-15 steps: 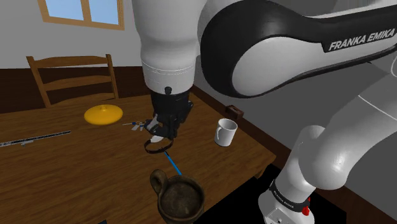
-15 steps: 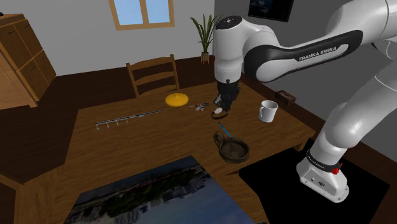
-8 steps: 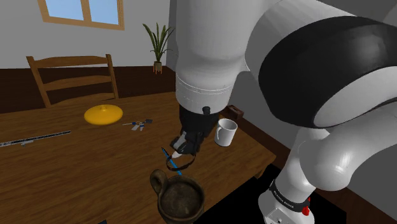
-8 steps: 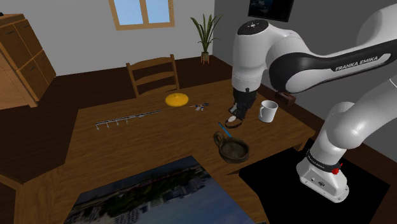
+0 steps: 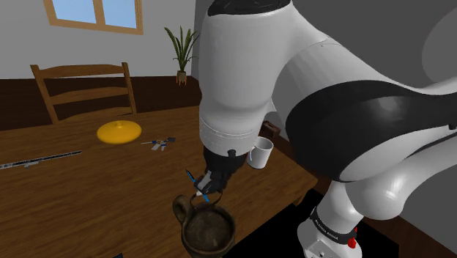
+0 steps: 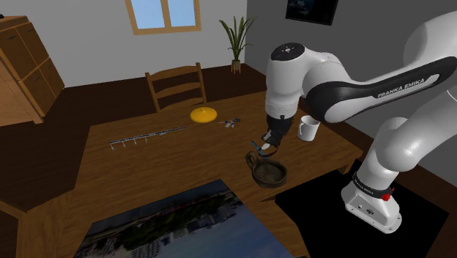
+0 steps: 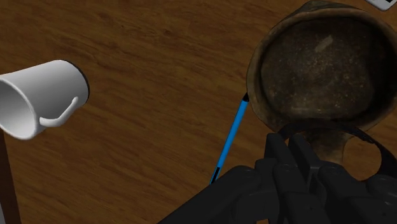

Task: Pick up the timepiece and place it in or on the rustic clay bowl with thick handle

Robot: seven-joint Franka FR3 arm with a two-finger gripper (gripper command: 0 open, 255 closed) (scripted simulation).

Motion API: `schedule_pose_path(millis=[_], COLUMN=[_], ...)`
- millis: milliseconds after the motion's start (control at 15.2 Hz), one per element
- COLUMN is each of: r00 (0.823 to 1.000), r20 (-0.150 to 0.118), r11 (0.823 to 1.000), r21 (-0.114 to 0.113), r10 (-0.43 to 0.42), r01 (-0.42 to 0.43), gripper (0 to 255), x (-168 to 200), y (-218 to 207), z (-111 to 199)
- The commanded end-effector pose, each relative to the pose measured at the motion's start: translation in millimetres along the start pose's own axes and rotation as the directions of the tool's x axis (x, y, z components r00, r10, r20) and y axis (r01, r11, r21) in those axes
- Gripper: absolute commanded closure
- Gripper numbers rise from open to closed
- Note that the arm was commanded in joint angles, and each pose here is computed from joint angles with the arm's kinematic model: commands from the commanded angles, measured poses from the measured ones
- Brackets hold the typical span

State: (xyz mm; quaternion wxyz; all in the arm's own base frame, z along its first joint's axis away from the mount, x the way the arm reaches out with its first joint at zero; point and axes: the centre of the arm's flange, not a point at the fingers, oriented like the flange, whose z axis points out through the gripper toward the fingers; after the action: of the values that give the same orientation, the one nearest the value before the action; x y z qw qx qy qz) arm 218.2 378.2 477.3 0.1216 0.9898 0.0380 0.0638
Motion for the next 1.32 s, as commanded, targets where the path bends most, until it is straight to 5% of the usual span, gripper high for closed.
schedule_pose_path(millis=[0,330,858,924,1254], r00=[1.000,1.000,1.000,1.000,1.000], r20=[0.000,0.000,0.000,0.000,0.000], r11=[1.000,1.000,1.000,1.000,1.000], r21=[0.000,0.000,0.000,0.000,0.000], r10=[0.000,0.000,0.000,0.000,0.000], r01=[0.000,0.000,0.000,0.000,0.000], gripper=[255,255,255,0,0], x=[-2.0,-5.3,-5.3,-5.3,-5.3], y=[-1.5,-8.4,-8.4,-8.4,-8.4], z=[11.1,38.1,38.0,38.0,38.0])
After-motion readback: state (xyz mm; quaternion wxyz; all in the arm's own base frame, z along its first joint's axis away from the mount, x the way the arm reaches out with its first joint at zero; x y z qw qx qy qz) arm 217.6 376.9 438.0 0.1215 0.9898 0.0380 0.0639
